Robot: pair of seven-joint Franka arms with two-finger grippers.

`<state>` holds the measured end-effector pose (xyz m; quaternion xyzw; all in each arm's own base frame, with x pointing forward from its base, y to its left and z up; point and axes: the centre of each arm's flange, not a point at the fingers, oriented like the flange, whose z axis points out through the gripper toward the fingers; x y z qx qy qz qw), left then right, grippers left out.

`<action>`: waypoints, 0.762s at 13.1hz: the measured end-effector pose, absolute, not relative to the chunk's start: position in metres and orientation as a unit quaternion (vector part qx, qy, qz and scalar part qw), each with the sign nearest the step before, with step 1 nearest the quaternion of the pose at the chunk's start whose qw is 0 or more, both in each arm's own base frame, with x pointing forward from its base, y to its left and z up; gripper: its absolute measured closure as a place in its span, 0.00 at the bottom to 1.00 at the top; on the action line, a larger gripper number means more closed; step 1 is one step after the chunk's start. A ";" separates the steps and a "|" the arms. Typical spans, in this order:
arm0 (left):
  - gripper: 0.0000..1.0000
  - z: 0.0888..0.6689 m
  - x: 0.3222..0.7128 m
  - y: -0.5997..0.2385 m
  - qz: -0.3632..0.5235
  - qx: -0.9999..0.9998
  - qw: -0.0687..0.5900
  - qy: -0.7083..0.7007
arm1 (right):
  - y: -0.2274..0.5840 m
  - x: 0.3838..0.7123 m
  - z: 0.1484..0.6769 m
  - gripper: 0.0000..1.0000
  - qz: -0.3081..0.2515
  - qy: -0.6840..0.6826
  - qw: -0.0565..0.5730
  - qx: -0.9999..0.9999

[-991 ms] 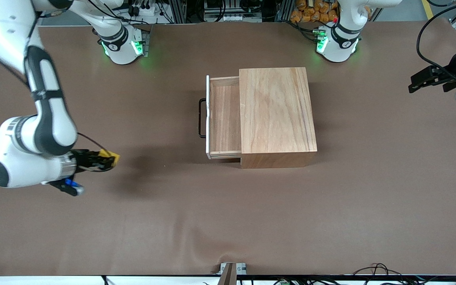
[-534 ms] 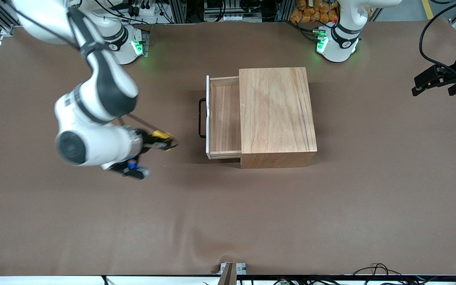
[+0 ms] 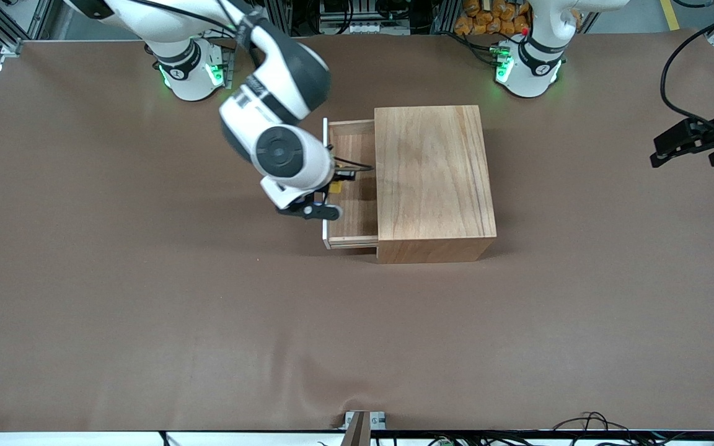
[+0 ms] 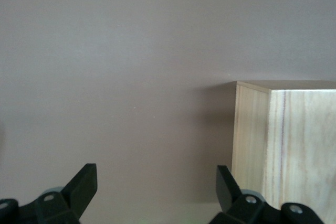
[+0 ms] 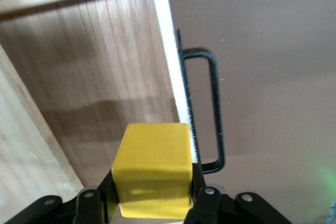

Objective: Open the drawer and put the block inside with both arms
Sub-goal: 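Carry the yellow cube with the right gripper over the open drawer, then lower the cube into the drawer and open the right gripper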

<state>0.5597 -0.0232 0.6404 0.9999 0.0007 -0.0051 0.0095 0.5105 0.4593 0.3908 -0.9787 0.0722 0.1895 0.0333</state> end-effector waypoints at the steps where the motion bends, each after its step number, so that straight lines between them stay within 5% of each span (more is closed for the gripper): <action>1: 0.00 0.640 0.560 -0.024 -0.005 1.000 0.012 -0.001 | 0.464 0.506 0.384 0.44 0.189 0.071 0.031 -0.979; 7: 0.00 0.650 0.550 -0.011 -0.010 1.000 0.012 0.010 | 0.471 0.503 0.355 0.44 0.174 0.076 0.032 -0.981; 10: 0.00 0.650 0.548 -0.005 -0.014 1.000 0.012 0.016 | 0.467 0.512 0.361 0.15 0.165 0.084 0.040 -0.982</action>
